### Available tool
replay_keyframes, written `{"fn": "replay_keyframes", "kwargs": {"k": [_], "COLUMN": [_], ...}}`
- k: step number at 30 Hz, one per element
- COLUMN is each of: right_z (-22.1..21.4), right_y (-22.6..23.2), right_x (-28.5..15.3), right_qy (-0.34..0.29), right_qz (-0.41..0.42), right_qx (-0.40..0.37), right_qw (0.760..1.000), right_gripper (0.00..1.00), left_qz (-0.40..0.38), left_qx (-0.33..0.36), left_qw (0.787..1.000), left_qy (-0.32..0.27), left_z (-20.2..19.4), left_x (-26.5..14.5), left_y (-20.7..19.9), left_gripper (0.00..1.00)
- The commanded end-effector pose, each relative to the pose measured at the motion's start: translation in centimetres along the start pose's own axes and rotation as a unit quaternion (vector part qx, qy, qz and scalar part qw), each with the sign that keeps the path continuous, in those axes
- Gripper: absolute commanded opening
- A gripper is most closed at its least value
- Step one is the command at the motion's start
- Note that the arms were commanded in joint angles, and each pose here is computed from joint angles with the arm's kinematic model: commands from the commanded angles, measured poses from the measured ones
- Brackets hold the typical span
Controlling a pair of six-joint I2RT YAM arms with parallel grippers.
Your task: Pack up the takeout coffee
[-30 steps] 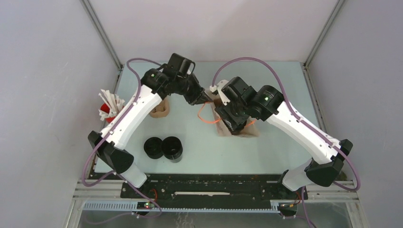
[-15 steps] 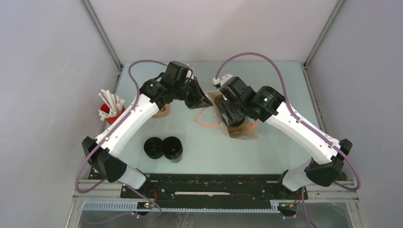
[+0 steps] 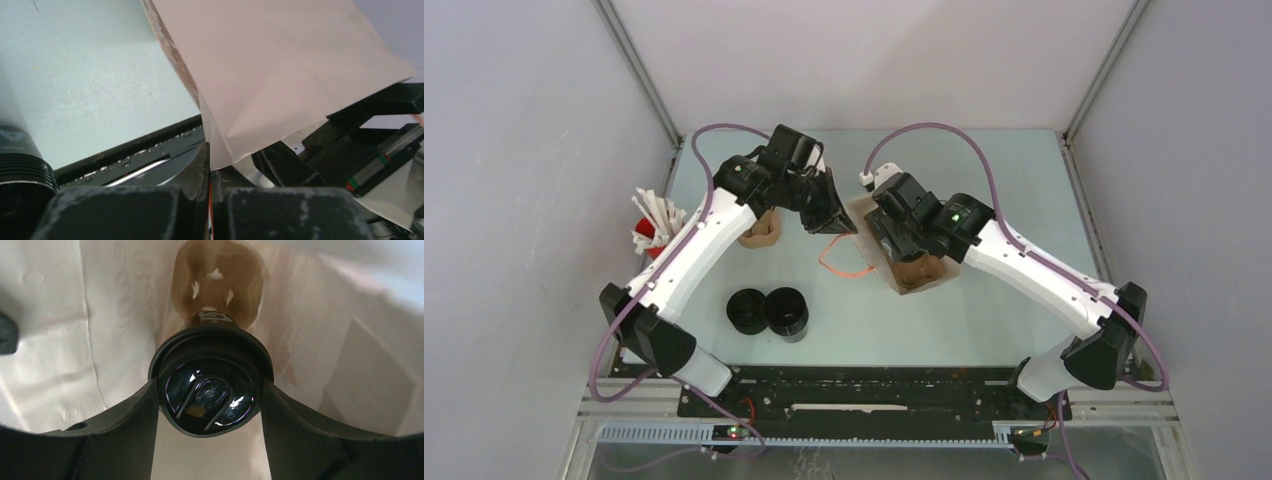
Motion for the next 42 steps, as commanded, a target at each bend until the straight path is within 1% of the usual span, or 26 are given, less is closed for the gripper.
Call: {"fn": "replay_keyframes", "kwargs": {"k": [1,5,7,10,13,15,20,23,25,26,27,29,31,33,36,39,42], "right_z": [0.3,-0.6,-0.6,-0.5,-1.1,-1.8,-4.8,-6.1,-6.3,-5.8,-6.1,-5.2,-5.0,-4.3,-3.0,-2.8,-3.0], "right_y": [0.6,0.7,0.4,0.6,1.2,1.6,2.3,2.1,1.7,1.6,1.4,1.4,1.8,1.8,0.7,-0.1,0.0], "right_x": [1.3,1.5,0.8,-0.6,-2.0,-2.4,0.0,2.0,3.3,4.0,4.6,5.6,6.0,5.1,2.9,2.0,1.5], "right_qy": [-0.025,0.004,0.015,0.025,0.063,0.074,0.102,0.104,0.089,0.062,0.054,0.008,-0.031,-0.057,-0.099,-0.106,-0.090], "right_qz": [0.007,0.005,-0.002,0.016,0.034,0.037,0.040,0.013,-0.020,-0.032,-0.039,-0.031,-0.018,-0.018,-0.021,-0.016,-0.005], "right_qx": [-0.009,-0.026,-0.023,-0.021,-0.022,-0.026,-0.034,-0.045,-0.040,-0.029,-0.029,-0.016,-0.022,-0.043,-0.024,0.000,-0.004], "right_qw": [1.000,1.000,1.000,0.999,0.997,0.996,0.993,0.994,0.995,0.997,0.997,0.999,0.999,0.997,0.995,0.994,0.996], "right_gripper": [0.00,0.00,0.00,0.00,0.00,0.00,0.00,0.00,0.00,0.00,0.00,0.00,0.00,0.00,0.00,0.00,0.00], "left_qz": [0.010,0.008,0.007,0.007,0.011,0.011,0.007,0.013,0.017,0.018,0.017,0.019,0.024,0.027,0.029,0.032,0.040], "left_qx": [0.003,0.005,0.008,0.011,0.010,0.010,0.013,0.013,0.011,0.009,0.008,0.006,0.003,0.000,0.002,0.002,0.009], "left_qw": [0.998,0.998,0.998,0.998,0.998,0.998,0.998,0.998,0.998,0.997,0.997,0.997,0.996,0.995,0.995,0.994,0.994], "left_qy": [0.063,0.063,0.058,0.055,0.055,0.055,0.060,0.062,0.066,0.070,0.074,0.080,0.086,0.095,0.098,0.104,0.098], "left_z": [-1.5,-1.4,-1.3,-1.1,-1.1,-1.1,-1.0,-1.1,-1.2,-1.3,-1.3,-1.4,-1.6,-1.7,-1.7,-1.8,-1.6], "left_x": [-0.2,-0.1,-0.3,-0.4,-0.2,-0.2,0.1,0.3,0.6,0.7,0.8,1.1,1.4,1.7,1.7,1.9,1.6], "left_y": [0.5,0.4,0.2,0.1,0.2,0.2,0.2,0.5,0.8,0.9,0.9,1.1,1.4,1.7,1.7,1.8,1.7], "left_gripper": [0.00,0.00,0.00,0.00,0.00,0.00,0.00,0.00,0.00,0.00,0.00,0.00,0.00,0.00,0.00,0.00,0.00]}}
Point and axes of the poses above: each gripper's point midway between its finger pads, its own x axis out along the fingers, its own y axis along the line the jaws close on, z = x × y, the point moved 6 cm from there along -x, back along the fingers, and after that the axes turned 2 degrees about -x, right-handed, at the moved point
